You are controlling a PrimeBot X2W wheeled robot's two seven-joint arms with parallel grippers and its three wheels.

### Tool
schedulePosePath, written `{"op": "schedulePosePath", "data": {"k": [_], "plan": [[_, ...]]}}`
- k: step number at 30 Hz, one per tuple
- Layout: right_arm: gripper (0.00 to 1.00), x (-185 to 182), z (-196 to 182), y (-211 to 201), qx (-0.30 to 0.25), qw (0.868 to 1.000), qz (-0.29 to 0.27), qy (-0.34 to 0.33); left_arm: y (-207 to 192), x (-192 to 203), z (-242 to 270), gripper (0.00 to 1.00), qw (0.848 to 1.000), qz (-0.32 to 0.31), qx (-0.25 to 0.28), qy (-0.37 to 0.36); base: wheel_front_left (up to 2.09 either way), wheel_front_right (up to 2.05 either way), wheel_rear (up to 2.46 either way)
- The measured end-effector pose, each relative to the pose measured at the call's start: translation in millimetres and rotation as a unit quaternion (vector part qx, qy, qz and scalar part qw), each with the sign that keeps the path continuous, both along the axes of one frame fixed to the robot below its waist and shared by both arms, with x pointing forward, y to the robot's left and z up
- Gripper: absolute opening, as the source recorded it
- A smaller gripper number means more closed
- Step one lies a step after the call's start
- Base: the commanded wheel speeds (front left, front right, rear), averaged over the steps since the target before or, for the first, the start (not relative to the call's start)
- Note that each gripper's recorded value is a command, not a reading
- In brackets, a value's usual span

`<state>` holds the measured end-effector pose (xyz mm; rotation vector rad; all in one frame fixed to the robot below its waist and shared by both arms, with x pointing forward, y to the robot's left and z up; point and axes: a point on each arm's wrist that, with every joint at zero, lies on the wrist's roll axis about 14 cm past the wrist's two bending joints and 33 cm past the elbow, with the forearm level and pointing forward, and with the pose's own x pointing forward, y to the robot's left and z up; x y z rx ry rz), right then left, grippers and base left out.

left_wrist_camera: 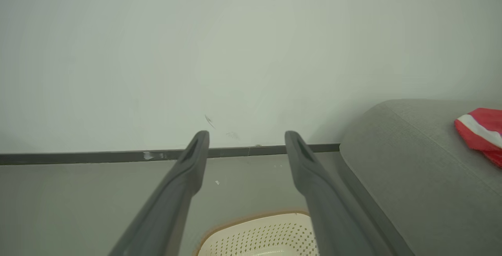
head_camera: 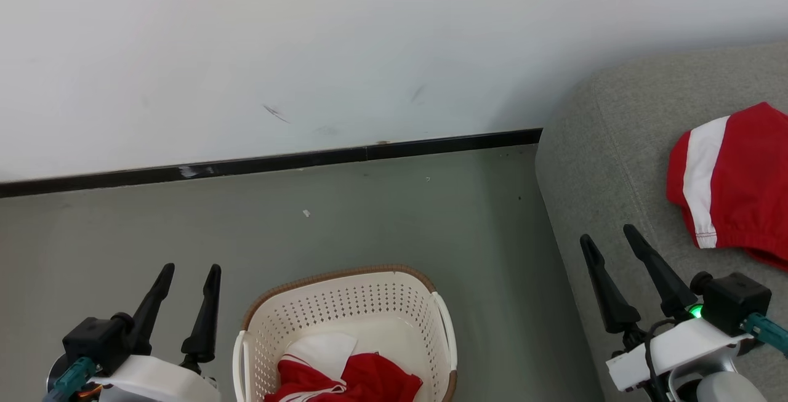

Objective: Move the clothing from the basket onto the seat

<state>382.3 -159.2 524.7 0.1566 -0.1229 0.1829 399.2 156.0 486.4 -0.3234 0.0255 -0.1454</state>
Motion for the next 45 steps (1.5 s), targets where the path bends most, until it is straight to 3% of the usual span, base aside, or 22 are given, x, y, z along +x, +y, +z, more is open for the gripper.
{"op": "schedulePosePath", "data": {"k": [29,45], "plan": [[1.0,26.6,-28.9,-9.5,-0.004,0.999,-0.024,0.033,-38.6,32.1,-66.5,1.0,0.994,-0.075,0.002,0.077,0.0,0.0,0.0],[1.0,52.6,-46.3,-10.7,-0.008,0.998,-0.032,0.044,-68.1,34.8,-134.4,1.0,0.975,-0.14,0.022,0.17,0.0,0.0,0.0]]}}
